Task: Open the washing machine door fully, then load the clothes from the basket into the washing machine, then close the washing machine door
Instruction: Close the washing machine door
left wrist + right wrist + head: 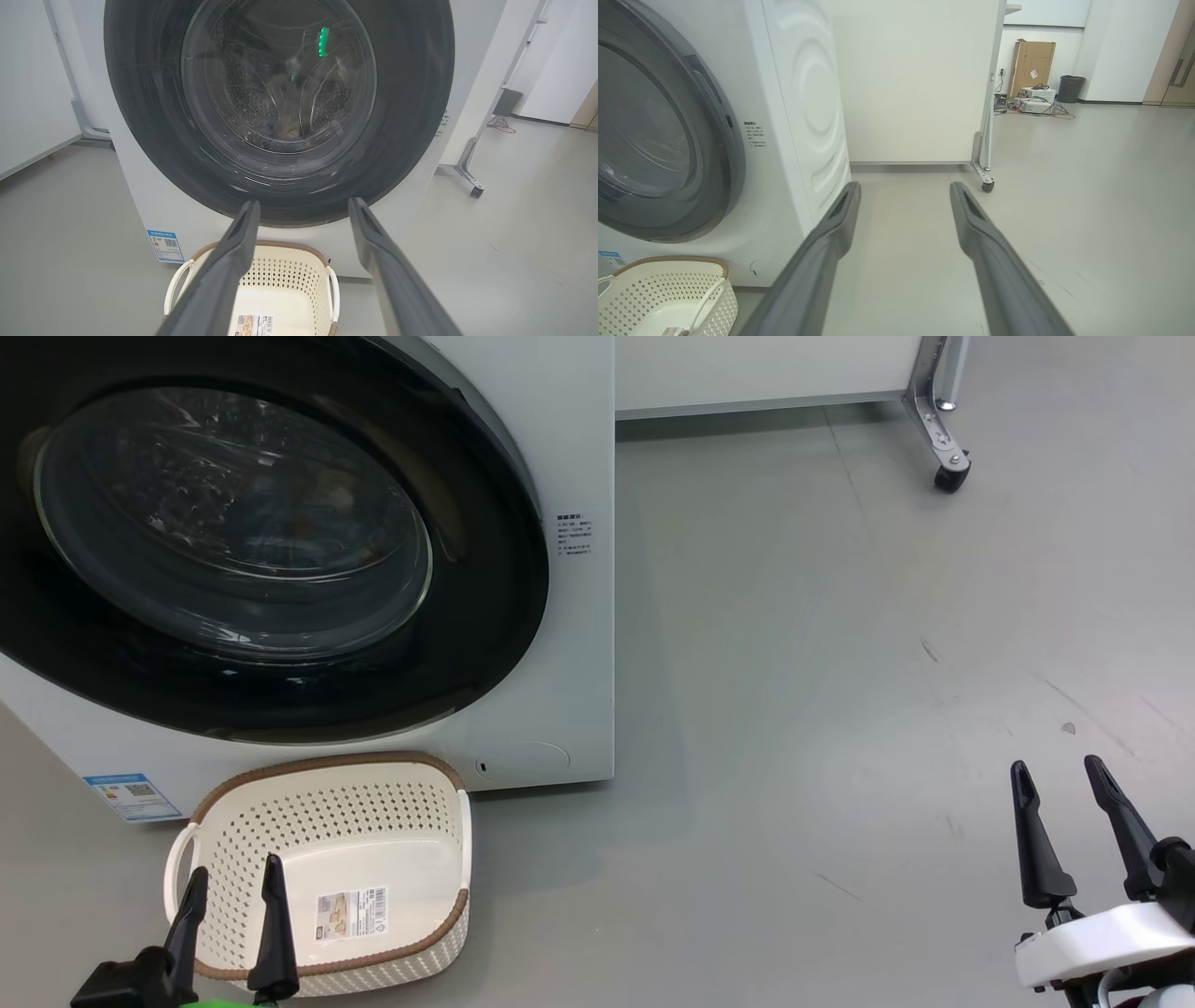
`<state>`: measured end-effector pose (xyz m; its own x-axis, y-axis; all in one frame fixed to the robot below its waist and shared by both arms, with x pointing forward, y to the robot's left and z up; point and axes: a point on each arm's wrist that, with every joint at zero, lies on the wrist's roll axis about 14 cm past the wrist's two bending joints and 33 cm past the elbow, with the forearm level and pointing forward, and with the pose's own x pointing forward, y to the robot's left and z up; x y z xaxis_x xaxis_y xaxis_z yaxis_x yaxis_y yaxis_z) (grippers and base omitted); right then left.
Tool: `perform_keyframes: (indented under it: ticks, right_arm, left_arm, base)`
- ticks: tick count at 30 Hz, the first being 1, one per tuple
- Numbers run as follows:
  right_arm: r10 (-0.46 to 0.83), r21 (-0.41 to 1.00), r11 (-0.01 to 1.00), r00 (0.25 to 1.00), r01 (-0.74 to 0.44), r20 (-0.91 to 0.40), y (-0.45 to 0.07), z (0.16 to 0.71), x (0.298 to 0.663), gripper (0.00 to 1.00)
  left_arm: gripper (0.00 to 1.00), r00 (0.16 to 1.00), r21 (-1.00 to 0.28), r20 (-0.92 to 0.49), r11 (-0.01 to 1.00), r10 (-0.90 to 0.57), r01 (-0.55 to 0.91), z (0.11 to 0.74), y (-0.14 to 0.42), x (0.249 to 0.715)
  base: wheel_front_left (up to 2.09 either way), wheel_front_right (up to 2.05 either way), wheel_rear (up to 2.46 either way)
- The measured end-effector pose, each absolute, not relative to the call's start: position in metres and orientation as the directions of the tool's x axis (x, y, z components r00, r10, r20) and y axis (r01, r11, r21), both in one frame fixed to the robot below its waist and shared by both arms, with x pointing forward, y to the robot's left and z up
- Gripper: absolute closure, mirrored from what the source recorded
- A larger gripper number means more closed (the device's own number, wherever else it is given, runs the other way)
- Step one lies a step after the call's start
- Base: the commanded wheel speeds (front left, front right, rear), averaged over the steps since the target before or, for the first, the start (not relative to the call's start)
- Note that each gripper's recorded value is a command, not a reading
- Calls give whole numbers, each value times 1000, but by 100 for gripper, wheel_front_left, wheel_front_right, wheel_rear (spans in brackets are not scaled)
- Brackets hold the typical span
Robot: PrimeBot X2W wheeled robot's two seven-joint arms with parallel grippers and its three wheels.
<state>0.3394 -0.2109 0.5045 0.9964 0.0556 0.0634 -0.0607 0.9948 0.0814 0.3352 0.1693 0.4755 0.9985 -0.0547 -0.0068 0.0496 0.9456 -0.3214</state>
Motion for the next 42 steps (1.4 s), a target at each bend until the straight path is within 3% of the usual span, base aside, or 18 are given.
perform_keyframes:
  ticks: [42]
  right_arm:
    - [41, 93, 995, 997, -46, 61, -207, 501, 334, 0]
  left_arm:
    - [0, 1000, -318, -17, 948, -5, 0, 472, 184, 325]
  base:
    - [0, 0, 0]
